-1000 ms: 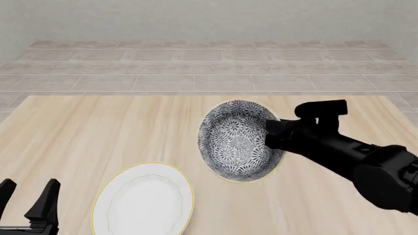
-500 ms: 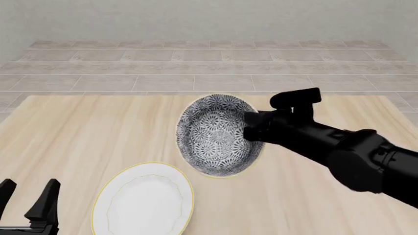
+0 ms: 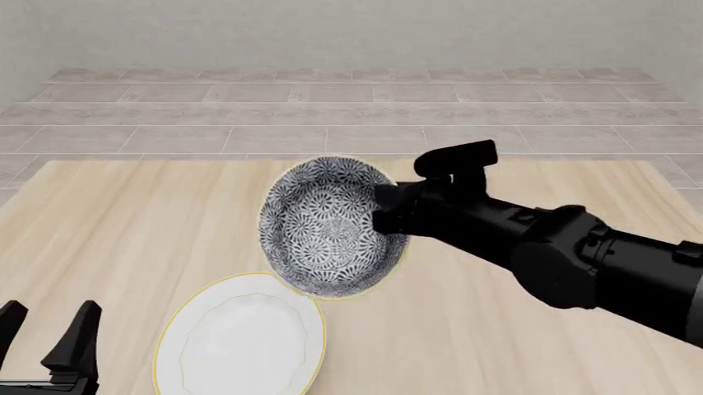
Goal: Put the bowl on the plate.
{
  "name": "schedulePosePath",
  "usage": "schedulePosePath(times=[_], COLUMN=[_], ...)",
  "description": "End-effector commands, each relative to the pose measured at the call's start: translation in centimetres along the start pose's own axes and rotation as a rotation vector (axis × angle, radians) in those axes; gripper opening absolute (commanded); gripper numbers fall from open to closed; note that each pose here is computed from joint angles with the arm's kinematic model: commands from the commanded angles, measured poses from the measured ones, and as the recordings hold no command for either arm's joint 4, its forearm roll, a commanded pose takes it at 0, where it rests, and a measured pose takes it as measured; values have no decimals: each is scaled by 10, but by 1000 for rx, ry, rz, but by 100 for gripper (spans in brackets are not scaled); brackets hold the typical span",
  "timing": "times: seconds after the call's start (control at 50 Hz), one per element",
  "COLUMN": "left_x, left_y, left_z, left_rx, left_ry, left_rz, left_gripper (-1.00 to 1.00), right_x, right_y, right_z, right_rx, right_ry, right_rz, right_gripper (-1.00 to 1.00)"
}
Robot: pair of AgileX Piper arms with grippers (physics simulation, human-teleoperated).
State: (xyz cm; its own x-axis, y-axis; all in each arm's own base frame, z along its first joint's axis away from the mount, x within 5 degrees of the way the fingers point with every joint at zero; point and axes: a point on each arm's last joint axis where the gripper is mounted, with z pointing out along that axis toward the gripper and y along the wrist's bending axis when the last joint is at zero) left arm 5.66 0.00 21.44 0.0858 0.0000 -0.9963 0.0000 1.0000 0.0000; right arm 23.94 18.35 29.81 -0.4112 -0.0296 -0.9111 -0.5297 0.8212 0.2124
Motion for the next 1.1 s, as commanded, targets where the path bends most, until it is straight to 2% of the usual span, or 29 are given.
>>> schedulePosePath(times=[0.02,0.18,0.32,0.4,0.6,1.1], left_x=[0,0,0,0,0,0], left_y=[0,0,0,0,0,0], left_z=[0,0,0,0,0,0], left_rx=[0,0,0,0,0,0], left_ry=[0,0,0,0,0,0], left_rz=[0,0,0,0,0,0], left_gripper=[100,100,100,100,100,100], right_x=[-1,-1,9,12,22,37], right_y=[13,23,34,38,47,66], right_z=[9,13,20,24,34,55], right_rx=[-42,-69,-100,-108,-127,-155], right_ry=[-10,-7,23,36,71,144], right_rz=[44,47,111,113,112,64], right_gripper=[-100,-100,-100,-100,-100,-100])
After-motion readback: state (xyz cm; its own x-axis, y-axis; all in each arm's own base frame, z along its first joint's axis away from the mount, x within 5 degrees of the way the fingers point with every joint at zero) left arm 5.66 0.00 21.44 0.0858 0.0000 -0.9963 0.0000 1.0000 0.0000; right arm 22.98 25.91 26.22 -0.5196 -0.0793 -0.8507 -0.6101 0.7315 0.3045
